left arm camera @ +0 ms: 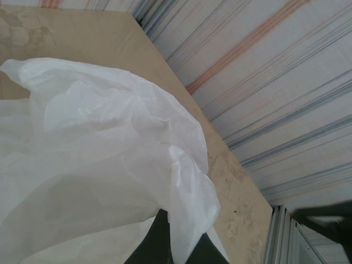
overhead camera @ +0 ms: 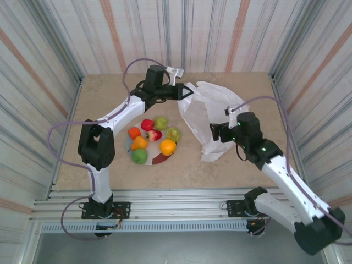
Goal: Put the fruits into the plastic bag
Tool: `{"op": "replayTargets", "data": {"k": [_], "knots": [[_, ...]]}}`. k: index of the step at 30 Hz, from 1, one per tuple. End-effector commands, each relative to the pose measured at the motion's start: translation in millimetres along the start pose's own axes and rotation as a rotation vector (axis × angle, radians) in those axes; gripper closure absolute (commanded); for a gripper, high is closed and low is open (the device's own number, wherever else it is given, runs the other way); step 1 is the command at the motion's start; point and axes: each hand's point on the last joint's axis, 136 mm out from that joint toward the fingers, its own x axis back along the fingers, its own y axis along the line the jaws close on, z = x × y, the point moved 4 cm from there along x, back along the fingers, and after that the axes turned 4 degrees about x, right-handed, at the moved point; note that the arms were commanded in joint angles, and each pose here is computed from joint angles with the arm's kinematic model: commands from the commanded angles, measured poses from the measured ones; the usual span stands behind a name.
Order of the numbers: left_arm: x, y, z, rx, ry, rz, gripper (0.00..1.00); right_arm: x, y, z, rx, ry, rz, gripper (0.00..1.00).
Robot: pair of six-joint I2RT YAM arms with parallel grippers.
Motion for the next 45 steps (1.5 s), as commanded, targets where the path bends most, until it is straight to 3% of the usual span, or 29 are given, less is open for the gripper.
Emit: {"op": "replayTargets", "data": {"k": [1,5,12,17,20,23,29,33,37,42,45], "knots": [[2.7,-13.2,0.4,-0.032,0.027,0.047,1.0,-35.9,-8.0,-7.7,0.128,-0.021,0.093,0.01],[-1.1,-18.5,2.0,-0.032,0.04,0.081,1.0,-81.5,-2.2,-13.9,0.116,-0.045,0.088,0.01],[-8.4,-27.0,9.5,-0.057,0.087,0.122,1.0,-134.7,-26.5,-1.5,0.169,-0.01,0.33,0.04],[-12.1,-17.1,10.9,-0.055,0.097,0.085,1.0,-127.9,-32.9,-4.7,0.191,0.003,0.377,0.56],[-13.5,-11.0,9.4,-0.05,0.094,0.071,1.0,-114.9,-38.3,-2.2,0.183,0.022,0.38,0.82],[-13.7,-4.5,6.8,-0.043,0.091,0.048,0.98,-96.2,-37.5,-2.0,0.174,0.048,0.346,1.0],[-11.7,3.0,0.8,-0.138,0.074,-0.051,0.77,-55.8,-35.0,1.7,-0.011,0.145,0.131,1.0],[-6.8,8.5,-10.8,-0.22,0.025,-0.148,0.59,-37.4,-42.9,-2.3,-0.277,0.165,-0.005,1.0],[6.2,5.3,-24.7,-0.2,-0.003,-0.175,0.43,-31.1,-44.7,-6.8,-0.467,0.175,-0.087,1.0],[28.0,-6.1,-27.5,-0.214,-0.036,-0.192,0.22,-34.3,-47.4,-5.7,-0.506,0.225,-0.1,1.0],[44.8,-7.7,-20.9,-0.2,-0.048,-0.223,0.2,-34.0,-51.5,-5.3,-0.481,0.255,-0.116,1.0]]}}
